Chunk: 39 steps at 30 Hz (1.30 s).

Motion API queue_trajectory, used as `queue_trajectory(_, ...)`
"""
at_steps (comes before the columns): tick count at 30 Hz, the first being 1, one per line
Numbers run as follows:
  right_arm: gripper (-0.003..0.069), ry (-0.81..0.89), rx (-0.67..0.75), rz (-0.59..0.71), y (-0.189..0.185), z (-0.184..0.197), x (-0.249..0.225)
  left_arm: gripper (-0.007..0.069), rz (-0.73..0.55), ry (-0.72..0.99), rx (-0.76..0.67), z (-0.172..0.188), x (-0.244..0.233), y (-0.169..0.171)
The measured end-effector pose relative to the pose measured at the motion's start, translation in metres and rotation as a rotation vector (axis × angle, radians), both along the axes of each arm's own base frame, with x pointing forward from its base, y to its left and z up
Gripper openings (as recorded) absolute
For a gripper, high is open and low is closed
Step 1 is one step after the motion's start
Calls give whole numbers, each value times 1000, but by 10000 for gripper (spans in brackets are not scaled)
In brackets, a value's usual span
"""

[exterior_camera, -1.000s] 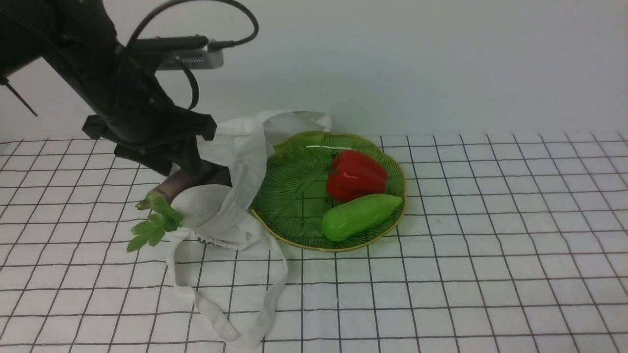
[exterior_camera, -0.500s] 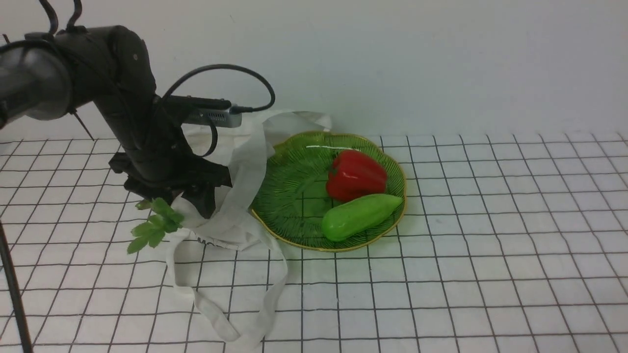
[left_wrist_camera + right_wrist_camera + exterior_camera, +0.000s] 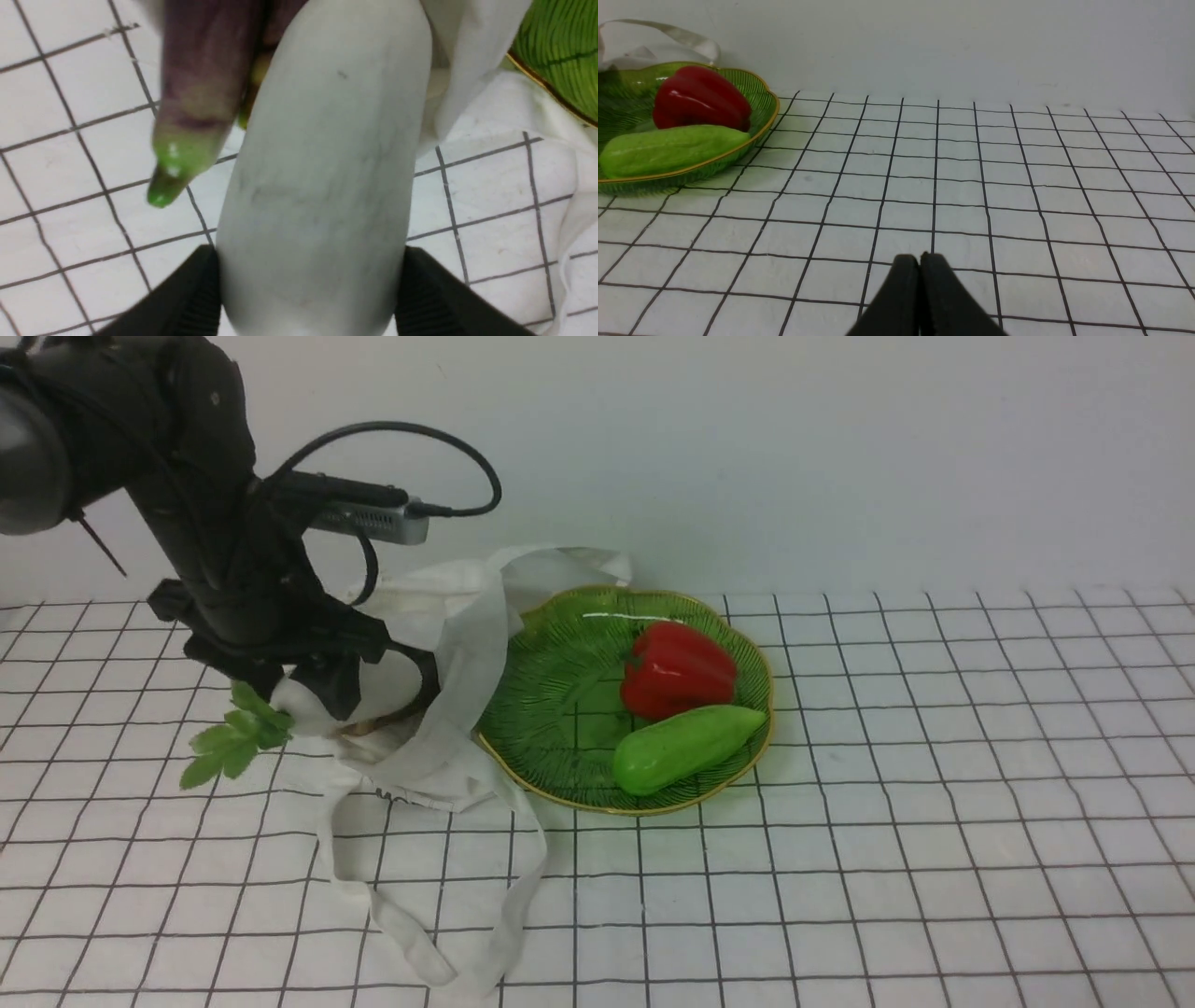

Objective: Take vegetables from bag on white checkered tablecloth place on plate.
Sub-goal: 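Take the vegetable out of the bag and place it on the dish with the left gripper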

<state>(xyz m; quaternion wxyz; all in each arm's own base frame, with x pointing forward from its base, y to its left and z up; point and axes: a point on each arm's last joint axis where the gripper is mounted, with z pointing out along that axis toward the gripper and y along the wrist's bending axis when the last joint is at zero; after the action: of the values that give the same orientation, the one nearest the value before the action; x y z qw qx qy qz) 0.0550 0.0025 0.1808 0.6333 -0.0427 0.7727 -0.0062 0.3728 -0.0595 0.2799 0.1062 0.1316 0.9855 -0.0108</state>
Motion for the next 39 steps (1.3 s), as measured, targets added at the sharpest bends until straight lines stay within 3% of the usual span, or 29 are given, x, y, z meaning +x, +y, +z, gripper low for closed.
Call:
queue_trajectory(9,-15,0,0,0,0,0,0,421,-2,-142,15,61,-34,9)
queue_trajectory(16,-15,0,0,0,0,0,0,421,-39,-199,-163,82,-50,-17)
queue_trajectory(22,-15,0,0,0,0,0,0,421,-176,-187,-233,42,-29,-88)
queue_trajectory(28,-15,0,0,0,0,0,0,421,-227,-208,-234,-3,-9,-131)
queue_trajectory(35,-15,0,0,0,0,0,0,421,-49,-214,-233,-64,17,-152)
queue_trajectory(39,-15,0,0,0,0,0,0,423,24,-225,-247,-75,23,-153)
